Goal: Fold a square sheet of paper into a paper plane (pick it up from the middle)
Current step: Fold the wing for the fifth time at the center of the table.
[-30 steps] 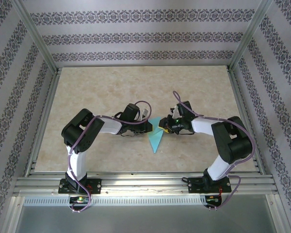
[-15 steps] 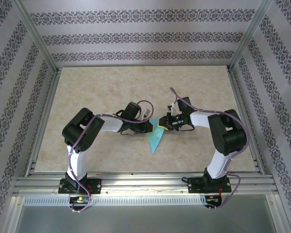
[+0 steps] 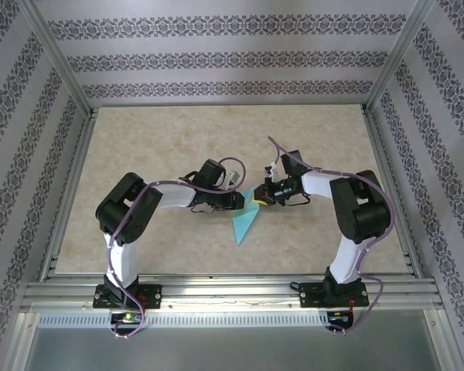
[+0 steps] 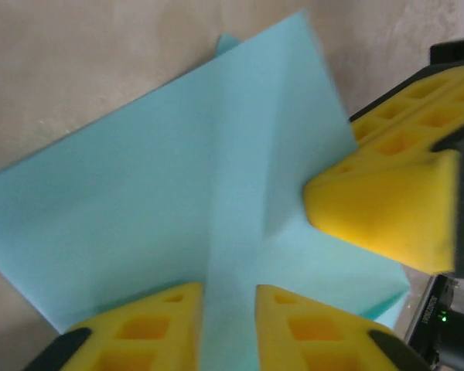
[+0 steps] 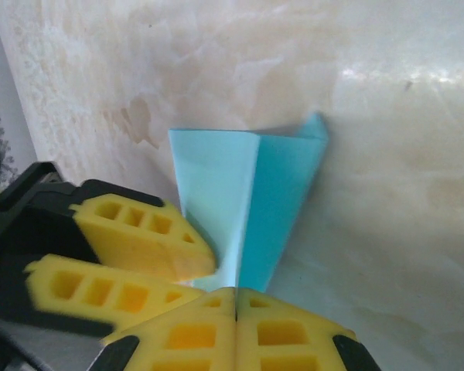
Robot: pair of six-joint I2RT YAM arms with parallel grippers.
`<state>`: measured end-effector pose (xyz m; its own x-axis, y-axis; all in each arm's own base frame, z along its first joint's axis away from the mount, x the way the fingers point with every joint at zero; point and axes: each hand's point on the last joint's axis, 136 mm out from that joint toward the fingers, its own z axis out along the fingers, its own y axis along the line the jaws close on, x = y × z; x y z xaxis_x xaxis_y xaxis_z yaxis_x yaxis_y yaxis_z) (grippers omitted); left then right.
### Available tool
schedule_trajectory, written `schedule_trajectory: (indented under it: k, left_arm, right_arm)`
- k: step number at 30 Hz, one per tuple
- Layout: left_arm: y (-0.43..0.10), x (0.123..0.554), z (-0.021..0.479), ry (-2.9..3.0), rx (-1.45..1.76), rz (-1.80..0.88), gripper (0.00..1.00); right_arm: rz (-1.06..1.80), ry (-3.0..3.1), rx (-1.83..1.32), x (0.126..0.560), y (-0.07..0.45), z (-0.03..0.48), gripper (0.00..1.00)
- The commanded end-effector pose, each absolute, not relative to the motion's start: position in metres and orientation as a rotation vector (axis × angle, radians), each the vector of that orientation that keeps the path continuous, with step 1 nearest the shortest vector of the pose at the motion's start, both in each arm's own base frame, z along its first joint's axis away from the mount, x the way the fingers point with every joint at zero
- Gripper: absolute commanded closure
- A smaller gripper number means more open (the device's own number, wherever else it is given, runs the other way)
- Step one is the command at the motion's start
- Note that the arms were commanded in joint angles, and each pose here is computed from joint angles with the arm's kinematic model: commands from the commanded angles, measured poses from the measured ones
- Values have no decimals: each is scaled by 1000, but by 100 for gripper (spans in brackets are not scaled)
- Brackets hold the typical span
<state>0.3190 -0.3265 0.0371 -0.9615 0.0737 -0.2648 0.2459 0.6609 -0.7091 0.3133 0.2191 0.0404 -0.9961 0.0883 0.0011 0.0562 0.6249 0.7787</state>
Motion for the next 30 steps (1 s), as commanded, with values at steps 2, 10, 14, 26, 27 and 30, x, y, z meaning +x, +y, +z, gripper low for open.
schedule_trajectory:
  k: [2,10,14,26,27,30]
  left_arm:
    - [-314,324,81,2539,272,-1121,67]
    - [-307,285,97,2446,527,-817,60]
    - [-314,266,88,2420,685,-681,55]
    - [-322,255,48,2412,866,-346,45]
    - [-323,255,47,2411,870,-338,45]
    - [-325,258,46,2397,873,-296,45]
  right_arm:
    - [1291,2703,310,322,214,60,100]
    - [1278,2514,654,333,205,74,100]
    - [1275,2498,727,332,209,67,100]
    - [1320,2477,739,334,214,70,100]
    - [1329,2478,733,334,215,70,100]
    - [1333,2484,724,333,217,70,100]
